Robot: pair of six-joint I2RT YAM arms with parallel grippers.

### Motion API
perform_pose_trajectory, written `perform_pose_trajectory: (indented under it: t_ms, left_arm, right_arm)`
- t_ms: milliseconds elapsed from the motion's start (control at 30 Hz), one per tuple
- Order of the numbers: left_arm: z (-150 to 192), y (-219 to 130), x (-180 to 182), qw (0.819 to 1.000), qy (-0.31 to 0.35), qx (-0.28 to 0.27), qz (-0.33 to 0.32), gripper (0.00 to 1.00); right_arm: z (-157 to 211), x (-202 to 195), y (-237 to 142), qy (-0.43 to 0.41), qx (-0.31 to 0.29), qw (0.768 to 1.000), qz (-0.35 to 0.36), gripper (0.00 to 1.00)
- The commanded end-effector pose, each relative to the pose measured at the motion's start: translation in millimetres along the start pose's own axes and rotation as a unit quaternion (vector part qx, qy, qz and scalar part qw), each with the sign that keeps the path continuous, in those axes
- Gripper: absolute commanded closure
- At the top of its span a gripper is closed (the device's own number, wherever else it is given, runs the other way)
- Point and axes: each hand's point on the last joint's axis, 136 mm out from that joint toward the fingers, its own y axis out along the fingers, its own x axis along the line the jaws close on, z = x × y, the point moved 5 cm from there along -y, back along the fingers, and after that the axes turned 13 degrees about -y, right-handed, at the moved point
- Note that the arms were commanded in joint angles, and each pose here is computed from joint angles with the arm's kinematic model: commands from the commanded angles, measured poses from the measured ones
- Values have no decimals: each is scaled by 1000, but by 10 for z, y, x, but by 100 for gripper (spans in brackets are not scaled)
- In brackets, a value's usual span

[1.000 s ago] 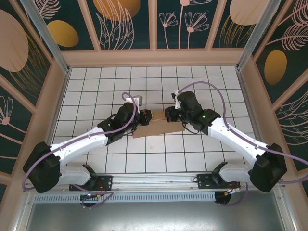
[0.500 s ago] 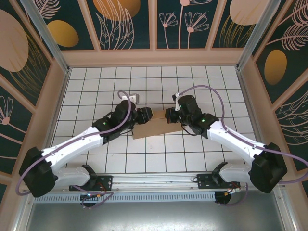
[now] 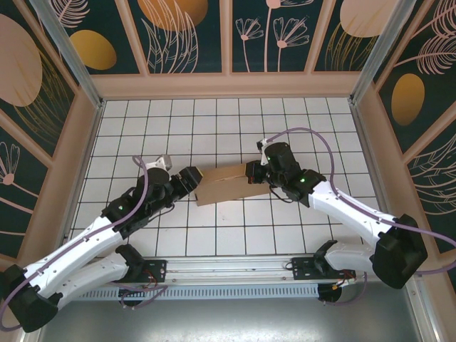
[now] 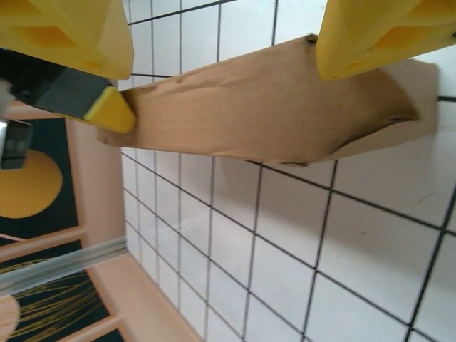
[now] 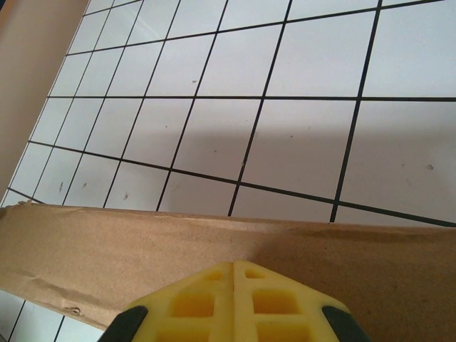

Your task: Fold the paper box

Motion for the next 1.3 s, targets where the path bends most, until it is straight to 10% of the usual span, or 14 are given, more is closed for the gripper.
perform_pose_trajectory:
  t_ms: [0,1267]
  left_arm:
    - [-11,-11,47,1000,-19,-1,-5,31]
    - [0,401,71,999,16,18,-23,33]
  right_arm:
    - [378,-151,13,12,71,997,34,96]
    - [436,-50,18,26,75,997,18,96]
